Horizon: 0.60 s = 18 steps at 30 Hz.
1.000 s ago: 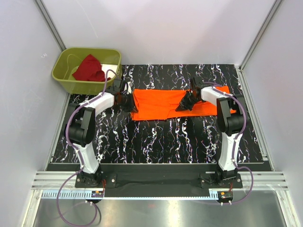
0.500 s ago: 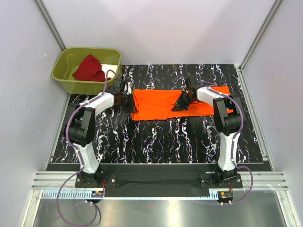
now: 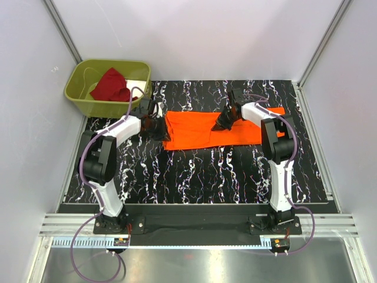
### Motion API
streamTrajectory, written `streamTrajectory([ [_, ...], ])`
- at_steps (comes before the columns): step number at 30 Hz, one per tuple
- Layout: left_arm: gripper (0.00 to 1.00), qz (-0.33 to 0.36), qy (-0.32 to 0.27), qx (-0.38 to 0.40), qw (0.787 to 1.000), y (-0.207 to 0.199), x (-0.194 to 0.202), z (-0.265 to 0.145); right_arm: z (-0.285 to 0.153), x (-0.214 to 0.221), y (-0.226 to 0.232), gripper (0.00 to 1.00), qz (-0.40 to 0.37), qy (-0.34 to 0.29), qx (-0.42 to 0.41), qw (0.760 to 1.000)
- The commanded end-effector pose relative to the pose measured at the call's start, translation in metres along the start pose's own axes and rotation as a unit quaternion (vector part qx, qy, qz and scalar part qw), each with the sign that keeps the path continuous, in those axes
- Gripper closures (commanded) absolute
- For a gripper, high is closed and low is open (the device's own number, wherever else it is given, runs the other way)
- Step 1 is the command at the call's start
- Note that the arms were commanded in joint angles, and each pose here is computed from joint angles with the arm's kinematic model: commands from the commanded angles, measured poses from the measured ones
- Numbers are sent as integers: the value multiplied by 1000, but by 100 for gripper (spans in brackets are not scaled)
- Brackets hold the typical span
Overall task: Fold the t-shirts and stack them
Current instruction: Fold the tshirt
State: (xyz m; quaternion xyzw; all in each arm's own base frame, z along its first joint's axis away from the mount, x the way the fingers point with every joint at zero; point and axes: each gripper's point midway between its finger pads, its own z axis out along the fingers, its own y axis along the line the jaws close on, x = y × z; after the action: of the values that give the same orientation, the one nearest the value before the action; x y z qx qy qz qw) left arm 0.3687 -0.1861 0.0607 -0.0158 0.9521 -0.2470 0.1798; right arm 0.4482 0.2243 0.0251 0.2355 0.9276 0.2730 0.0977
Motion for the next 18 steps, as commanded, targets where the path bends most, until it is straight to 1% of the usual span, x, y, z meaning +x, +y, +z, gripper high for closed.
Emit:
streamTrajectory([
  [1,80,19,-32,7,999,-7,-11,-17,-1,-16,13,100,-20,-23,-2,1000],
  [3,76,19,-33,9,999,-8,-12,-17,2,-18,9,100,-22,-26,7,999],
  [4,71,21,-36,14,999,-11,-15,-17,1,-20,10,100,-27,-27,10,999],
  [6,68,20,-33,26,999,-14,-16,-14,2,-24,11,100,-32,-29,12,999],
  [10,68,6,-33,61,998,-28,-28,-3,-7,-24,15,100,-52,-31,11,998],
  [12,68,-2,-32,65,997,-28,-30,3,-17,-23,22,100,-68,-30,-1,997],
  [13,67,0,-36,68,997,-31,-34,4,-25,-22,29,98,-76,-32,-14,996],
  [14,65,-1,-34,67,997,-30,-35,7,-28,-16,32,93,-79,-21,-24,996],
  [15,64,-1,-34,67,997,-30,-36,8,-29,-12,29,86,-79,-14,-23,996],
  [16,63,1,-35,67,997,-31,-39,8,-30,-6,30,74,-81,-7,-28,996],
  [17,63,1,-34,66,997,-31,-39,9,-37,0,36,72,-83,5,-46,995],
  [18,62,1,-34,66,997,-31,-40,9,-36,6,32,70,-81,16,-47,996],
])
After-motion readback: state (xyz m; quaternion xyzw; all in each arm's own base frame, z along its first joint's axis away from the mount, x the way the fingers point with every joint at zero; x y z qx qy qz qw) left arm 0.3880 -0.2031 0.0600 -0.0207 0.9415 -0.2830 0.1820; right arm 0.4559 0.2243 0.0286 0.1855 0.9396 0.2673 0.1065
